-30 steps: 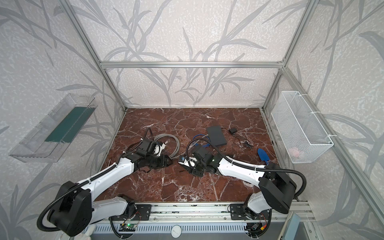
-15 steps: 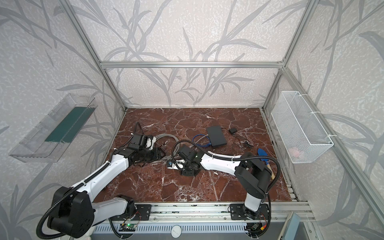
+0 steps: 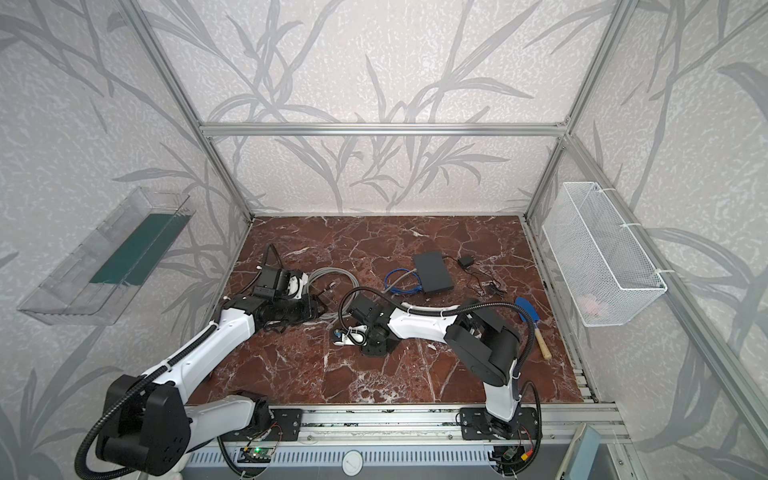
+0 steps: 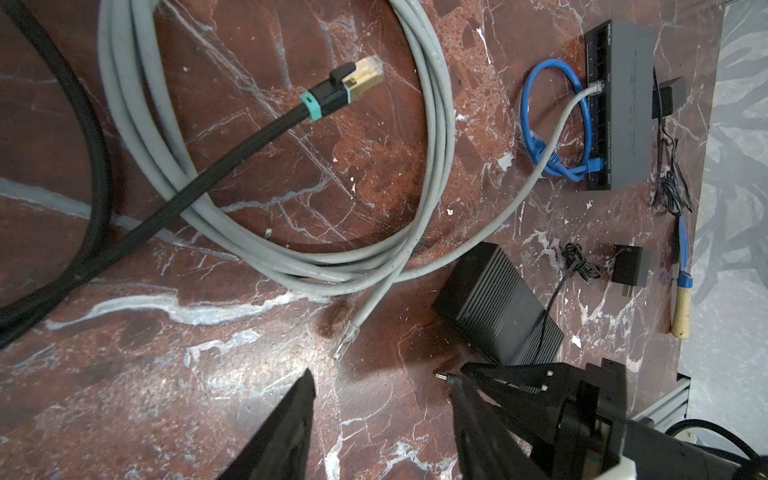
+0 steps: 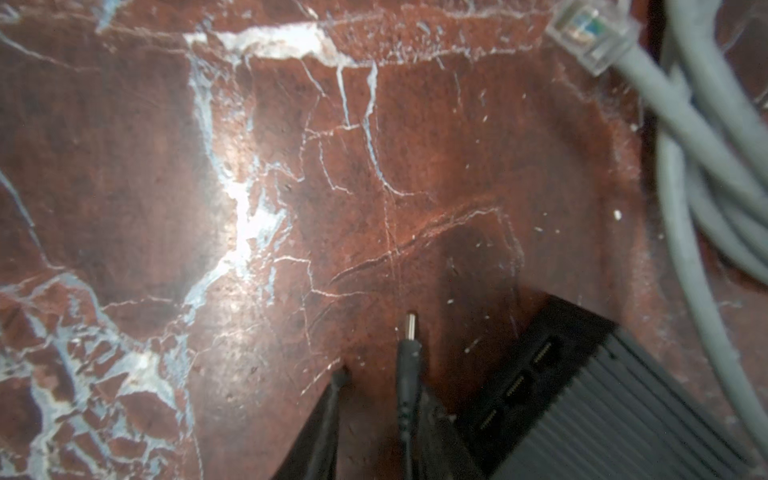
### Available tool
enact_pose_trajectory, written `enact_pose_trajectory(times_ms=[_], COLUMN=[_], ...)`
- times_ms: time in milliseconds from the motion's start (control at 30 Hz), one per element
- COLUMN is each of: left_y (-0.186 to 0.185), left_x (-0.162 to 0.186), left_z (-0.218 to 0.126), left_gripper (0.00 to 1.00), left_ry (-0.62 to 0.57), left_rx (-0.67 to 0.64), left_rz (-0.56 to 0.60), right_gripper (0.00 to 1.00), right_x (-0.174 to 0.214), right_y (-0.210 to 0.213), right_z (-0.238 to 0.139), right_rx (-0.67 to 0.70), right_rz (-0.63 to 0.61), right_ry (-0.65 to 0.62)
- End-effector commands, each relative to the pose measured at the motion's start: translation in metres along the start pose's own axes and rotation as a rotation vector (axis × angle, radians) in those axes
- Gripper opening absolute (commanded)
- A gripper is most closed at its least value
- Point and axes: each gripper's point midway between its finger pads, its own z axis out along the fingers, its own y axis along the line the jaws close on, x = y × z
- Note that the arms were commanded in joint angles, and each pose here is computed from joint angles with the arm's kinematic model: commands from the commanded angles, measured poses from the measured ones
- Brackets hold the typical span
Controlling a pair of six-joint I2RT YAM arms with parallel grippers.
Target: Insert the plug into the switch port
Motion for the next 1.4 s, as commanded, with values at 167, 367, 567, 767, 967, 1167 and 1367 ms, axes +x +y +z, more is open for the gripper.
enact_pose_trajectory(times_ms=[167,367,567,767,967,1167,1367], left_y=[-0.018,-0.043,-0.068,-0.083,-0.091,-0.104,-0.107], left_x=[0.004,0.026,0.029,0.024,0.021,0.024,0.022], left_z=[-0.001,0.011,0.008,0.011,0.019,0.030,0.031], left_gripper=[0.53,0.43,0.42,0.43,0.43,0.43,0.32], left_ry=[0.062,0.186,0.218,0.212,0.210,0.233,0.241], left_rx=[0.095,0.299,0.473,0.581,0.617,0.614,0.626], left_rz=[0.043,-0.033,-0.098,-0.152,-0.173,-0.143,-0.138], right_gripper=[0.13,0.08,0.09,0.08,0.11,0.11,0.11], right_x=[-0.013,-0.027,-0.030,-0.032,-0.038,-0.042,-0.041], right_y=[-0.002,-0.015,-0.033,-0.051,-0.055,-0.055,-0.056], right_z=[-0.014,-0.041,-0.067,-0.080,-0.087,-0.090,-0.090], right_rx=[0.017,0.059,0.071,0.075,0.068,0.065,0.069], right_rz=[0.018,0.097,0.218,0.319,0.344,0.365,0.379], right_ry=[-0.045,-0.169,-0.311,-0.412,-0.475,-0.511,-0.518])
